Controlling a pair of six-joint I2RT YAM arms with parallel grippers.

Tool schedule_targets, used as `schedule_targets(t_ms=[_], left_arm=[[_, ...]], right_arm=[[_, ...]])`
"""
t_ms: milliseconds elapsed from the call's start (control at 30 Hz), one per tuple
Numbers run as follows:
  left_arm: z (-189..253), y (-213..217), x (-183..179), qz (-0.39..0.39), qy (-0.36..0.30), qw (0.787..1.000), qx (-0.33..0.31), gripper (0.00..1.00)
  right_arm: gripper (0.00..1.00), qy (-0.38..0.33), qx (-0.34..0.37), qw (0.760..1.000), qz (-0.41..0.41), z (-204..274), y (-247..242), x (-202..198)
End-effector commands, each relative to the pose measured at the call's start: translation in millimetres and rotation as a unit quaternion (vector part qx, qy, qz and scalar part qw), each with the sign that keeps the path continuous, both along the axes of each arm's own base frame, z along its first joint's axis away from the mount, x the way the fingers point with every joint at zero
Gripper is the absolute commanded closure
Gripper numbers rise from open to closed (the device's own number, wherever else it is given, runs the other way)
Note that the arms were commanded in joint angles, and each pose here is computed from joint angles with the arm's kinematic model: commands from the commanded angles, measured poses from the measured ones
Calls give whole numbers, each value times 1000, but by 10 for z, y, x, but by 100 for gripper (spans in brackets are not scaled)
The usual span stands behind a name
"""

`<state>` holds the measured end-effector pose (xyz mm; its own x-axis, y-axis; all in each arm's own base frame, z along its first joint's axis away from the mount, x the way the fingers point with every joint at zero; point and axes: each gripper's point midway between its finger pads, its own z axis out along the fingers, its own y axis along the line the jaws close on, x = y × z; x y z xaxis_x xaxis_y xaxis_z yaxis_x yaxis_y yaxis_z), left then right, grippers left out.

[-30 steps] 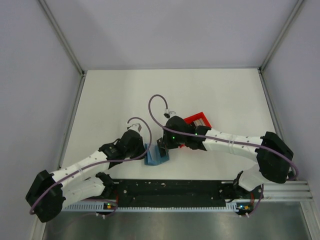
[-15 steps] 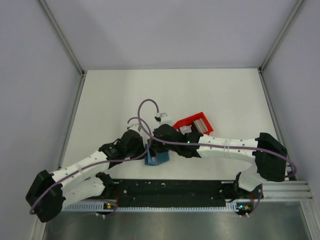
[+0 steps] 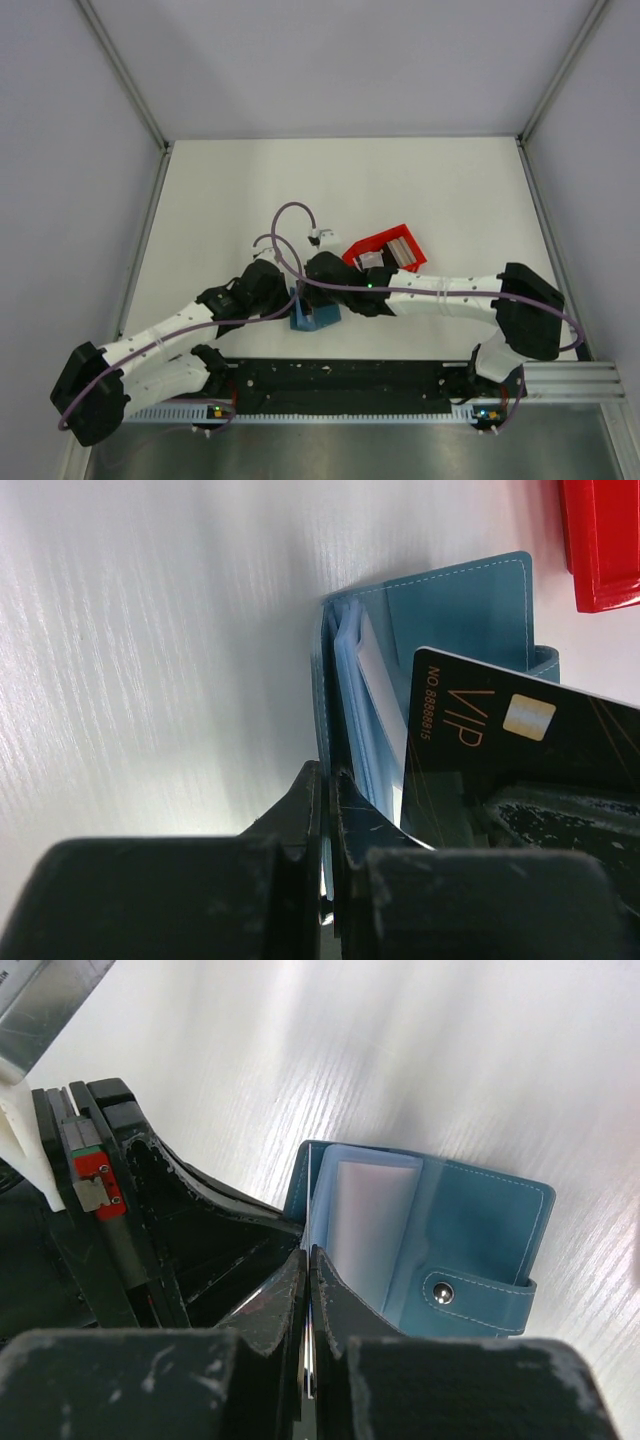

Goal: Put the credit cards into the card holder
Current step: Open the card holder at the center of the board.

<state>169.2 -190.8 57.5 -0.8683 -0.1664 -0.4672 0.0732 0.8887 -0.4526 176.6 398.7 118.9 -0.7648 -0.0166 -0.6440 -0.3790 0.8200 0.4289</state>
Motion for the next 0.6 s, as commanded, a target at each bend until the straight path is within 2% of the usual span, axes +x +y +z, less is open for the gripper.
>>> schedule_targets(t_ms=[0,267,567], left_arm=[[108,-57,59,3,-19,1000,-19,100],[22,1,49,3,-16,1000,0,100],[-74,35,58,0,-14,1000,18,100]], right_arm=[[100,-17,3,1000,-13,68,47,32],[100,-28,-42,998,-36,-45,-227,88],[100,19,-48,998,-32,-289,-501,98]])
